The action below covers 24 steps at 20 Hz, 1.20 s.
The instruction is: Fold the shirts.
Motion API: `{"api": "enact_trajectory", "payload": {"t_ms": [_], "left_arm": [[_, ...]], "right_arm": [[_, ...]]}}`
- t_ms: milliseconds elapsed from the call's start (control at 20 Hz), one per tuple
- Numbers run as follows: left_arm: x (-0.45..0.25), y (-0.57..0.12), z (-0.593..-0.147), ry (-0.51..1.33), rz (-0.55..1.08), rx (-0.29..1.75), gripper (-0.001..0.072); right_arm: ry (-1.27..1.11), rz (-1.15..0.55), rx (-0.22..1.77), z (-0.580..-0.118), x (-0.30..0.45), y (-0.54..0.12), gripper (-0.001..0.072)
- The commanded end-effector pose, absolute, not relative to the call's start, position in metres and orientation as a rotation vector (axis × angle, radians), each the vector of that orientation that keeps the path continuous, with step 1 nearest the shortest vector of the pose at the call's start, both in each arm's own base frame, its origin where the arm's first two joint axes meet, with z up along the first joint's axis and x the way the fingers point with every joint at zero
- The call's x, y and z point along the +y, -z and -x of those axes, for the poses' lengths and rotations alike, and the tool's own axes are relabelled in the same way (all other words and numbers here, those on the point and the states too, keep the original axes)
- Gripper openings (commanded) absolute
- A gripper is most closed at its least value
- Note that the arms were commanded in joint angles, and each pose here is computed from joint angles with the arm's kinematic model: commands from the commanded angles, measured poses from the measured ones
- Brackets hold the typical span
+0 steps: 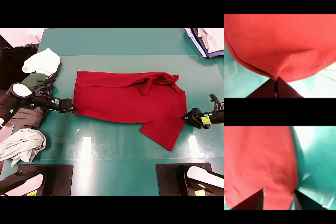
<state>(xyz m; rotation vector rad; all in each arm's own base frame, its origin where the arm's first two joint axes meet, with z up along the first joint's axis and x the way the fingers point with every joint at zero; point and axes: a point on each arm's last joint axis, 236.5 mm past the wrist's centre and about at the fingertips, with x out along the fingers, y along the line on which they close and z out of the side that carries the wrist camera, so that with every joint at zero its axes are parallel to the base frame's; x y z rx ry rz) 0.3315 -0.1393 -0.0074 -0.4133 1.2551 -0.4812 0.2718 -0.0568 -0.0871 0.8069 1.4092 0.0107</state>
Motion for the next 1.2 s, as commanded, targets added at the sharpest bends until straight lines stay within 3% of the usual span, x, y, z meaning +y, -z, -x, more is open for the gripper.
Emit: {"api": "enact_trajectory", "payload": {"t_ms": [0, 50, 100, 250, 350, 500, 600, 700, 850, 1150], "left_arm": [[-0.139, 0.006, -0.333, 0.476, 0.419, 1.252, 0.0023], [-0.139, 0.006, -0.333, 0.475, 0.419, 1.250, 0.0023], [-0.138, 0.006, -0.335, 0.472, 0.416, 1.244, 0.0024], [-0.135, -0.016, -0.352, 0.474, 0.377, 1.187, 0.0023], [-0.135, -0.063, -0.380, 0.486, 0.342, 1.070, 0.0022], [-0.134, -0.189, -0.416, 0.514, 0.267, 0.776, 0.0022], [-0.133, -0.293, -0.415, 0.535, 0.203, 0.540, 0.0023], [-0.126, -0.392, -0.391, 0.524, 0.118, 0.312, 0.0022], [-0.121, -0.510, -0.319, 0.519, 0.032, 0.013, 0.0022], [-0.112, -0.616, -0.165, 0.517, 0.031, -0.367, 0.0022]], "right_arm": [[0.003, -0.761, 1.385, -0.284, -0.058, 0.099, 0.0249], [-0.009, -0.746, 1.386, -0.285, -0.055, 0.099, 0.0079], [-0.023, -0.734, 1.389, -0.286, -0.051, 0.099, 0.0016], [-0.079, -0.654, 1.343, -0.305, -0.044, 0.069, 0.0015], [-0.122, -0.537, 1.219, -0.335, -0.042, 0.014, 0.0014], [-0.143, -0.367, 0.918, -0.379, -0.035, -0.114, 0.0014], [-0.133, -0.283, 0.661, -0.392, -0.030, -0.221, 0.0014], [-0.133, -0.194, 0.408, -0.376, -0.020, -0.329, 0.0014], [-0.125, -0.064, 0.130, -0.318, -0.001, -0.447, 0.0013], [-0.076, 0.080, -0.174, -0.209, 0.028, -0.556, 0.0011]]}}
